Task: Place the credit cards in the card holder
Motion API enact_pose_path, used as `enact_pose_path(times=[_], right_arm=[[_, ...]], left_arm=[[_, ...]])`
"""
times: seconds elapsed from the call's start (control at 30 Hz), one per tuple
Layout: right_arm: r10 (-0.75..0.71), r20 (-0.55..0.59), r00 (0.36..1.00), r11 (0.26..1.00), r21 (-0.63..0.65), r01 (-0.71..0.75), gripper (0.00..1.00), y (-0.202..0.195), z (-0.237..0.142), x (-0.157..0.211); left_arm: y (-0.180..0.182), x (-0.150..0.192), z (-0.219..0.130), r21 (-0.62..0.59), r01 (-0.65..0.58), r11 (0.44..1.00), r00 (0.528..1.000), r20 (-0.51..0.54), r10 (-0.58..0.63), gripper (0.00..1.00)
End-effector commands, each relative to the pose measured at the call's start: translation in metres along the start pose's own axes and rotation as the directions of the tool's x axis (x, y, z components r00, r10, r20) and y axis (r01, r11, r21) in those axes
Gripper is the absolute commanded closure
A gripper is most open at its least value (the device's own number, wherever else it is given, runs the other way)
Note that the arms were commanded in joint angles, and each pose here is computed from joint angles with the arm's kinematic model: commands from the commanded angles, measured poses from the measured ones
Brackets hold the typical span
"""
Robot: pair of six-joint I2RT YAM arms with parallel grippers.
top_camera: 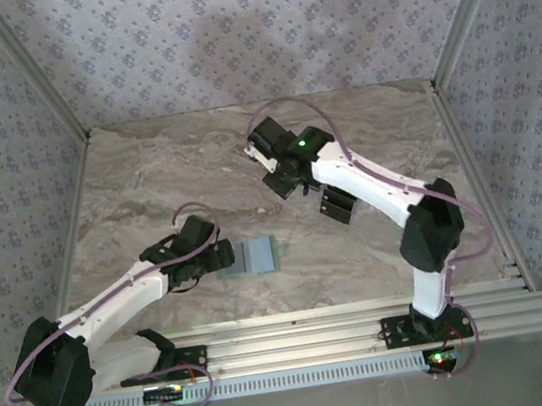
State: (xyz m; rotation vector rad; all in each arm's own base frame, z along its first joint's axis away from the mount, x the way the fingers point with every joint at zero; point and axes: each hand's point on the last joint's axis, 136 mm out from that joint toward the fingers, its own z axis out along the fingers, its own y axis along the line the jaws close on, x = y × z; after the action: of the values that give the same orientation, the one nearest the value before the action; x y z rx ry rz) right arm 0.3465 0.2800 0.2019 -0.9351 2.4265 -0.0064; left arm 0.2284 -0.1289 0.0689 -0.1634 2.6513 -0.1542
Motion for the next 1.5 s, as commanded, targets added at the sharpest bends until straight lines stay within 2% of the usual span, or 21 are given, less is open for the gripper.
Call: enact_pose_path(times=[0.0,0.13,0.2,0.27,0.67,1.07,1.47], right_arm=[[0.259,0.066,0.964,0.95,-0.2,-0.242,1.0,0.034,-0.019,-0.004],[0.542,0.043,0.839,0.764,-0.442,-0.47,1.0,0.07,-0.014,0.005],[0.637,0.003,0.771,0.673,-0.492,-0.553,1.0,0.083,-0.006,0.016],[0.672,-0.026,0.74,0.63,-0.505,-0.59,1.0,0.098,0.002,0.027],[0.744,-0.051,0.666,0.576,-0.456,-0.679,1.0,0.149,0.034,0.047],[0.733,-0.102,0.672,0.58,-0.422,-0.697,1.0,0.17,0.066,0.058],[0.738,-0.129,0.662,0.586,-0.364,-0.724,1.0,0.168,0.082,0.094]], left_arm=[[0.009,0.001,0.002,-0.054,-0.037,0.998,0.999,-0.018,0.036,0.0],[0.011,0.003,0.006,-0.069,-0.047,0.996,0.999,-0.025,0.046,0.0],[0.013,0.003,0.006,-0.076,-0.047,0.996,0.999,-0.023,0.045,0.0],[0.014,0.004,0.006,-0.08,-0.048,0.996,0.999,-0.022,0.046,0.0],[0.021,0.01,0.01,-0.1,-0.031,0.994,0.999,-0.026,0.028,0.0],[0.021,0.008,0.009,-0.1,-0.035,0.994,0.999,-0.018,0.034,0.0],[0.019,0.009,0.01,-0.094,-0.039,0.995,0.999,-0.028,0.037,0.0]])
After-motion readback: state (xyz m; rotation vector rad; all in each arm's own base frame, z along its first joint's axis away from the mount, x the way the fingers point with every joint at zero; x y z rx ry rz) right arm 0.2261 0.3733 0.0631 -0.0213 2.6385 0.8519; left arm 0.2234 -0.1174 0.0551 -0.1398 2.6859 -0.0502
